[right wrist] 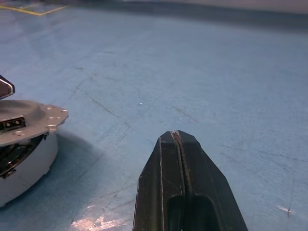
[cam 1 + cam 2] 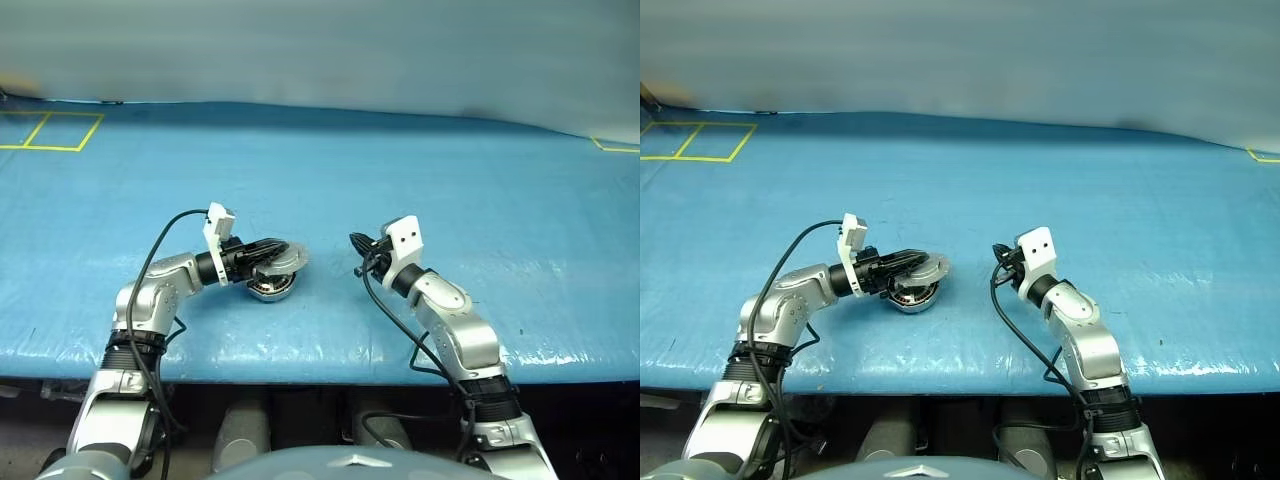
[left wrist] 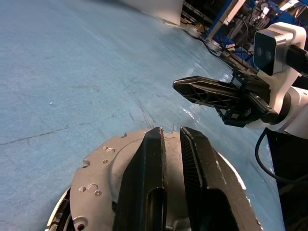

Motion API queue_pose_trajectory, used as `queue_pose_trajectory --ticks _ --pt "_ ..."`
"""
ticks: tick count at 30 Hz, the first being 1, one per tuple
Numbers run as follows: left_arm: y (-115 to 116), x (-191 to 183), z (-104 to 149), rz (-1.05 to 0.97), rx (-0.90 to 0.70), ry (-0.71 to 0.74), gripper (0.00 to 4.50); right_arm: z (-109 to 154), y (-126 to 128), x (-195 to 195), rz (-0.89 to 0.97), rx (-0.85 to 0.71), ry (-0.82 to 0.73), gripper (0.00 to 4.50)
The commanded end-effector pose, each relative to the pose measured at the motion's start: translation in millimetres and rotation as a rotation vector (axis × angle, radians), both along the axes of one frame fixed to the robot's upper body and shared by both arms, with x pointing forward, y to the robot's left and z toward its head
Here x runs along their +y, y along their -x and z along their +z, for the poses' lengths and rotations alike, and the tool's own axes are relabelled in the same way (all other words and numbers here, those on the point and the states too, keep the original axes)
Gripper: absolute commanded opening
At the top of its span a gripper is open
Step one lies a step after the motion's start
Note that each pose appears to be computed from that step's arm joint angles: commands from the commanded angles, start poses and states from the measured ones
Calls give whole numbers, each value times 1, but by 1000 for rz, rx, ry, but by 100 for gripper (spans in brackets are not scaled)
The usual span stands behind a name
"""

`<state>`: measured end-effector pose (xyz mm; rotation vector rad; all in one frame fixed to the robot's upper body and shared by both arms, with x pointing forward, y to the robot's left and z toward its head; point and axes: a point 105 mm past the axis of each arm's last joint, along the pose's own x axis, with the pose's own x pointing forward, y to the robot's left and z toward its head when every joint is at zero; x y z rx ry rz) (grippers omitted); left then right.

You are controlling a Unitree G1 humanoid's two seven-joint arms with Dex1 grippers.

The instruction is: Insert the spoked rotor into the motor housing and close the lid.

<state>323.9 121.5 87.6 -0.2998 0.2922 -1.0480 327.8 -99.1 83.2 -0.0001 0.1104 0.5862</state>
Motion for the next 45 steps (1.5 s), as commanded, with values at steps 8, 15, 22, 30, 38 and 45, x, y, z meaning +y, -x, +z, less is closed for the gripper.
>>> queue_pose_trajectory --ticks 8,15,22,30,38,45 --pt "10 2 -7 14 12 -4 58 16 0 6 21 -69 -24 0" --pt "27 6 -34 19 72 -77 58 15 2 10 31 -67 -30 0" --pt "15 31 -26 230 -20 -47 58 25 7 22 87 -99 -94 0" --pt "28 55 -3 390 -250 -38 56 34 22 48 247 -128 -109 59" --pt "46 70 -3 471 -336 -54 56 15 26 80 338 -82 -56 321" --pt "57 71 -15 483 -321 -88 56 0 26 90 374 -45 -2 448"
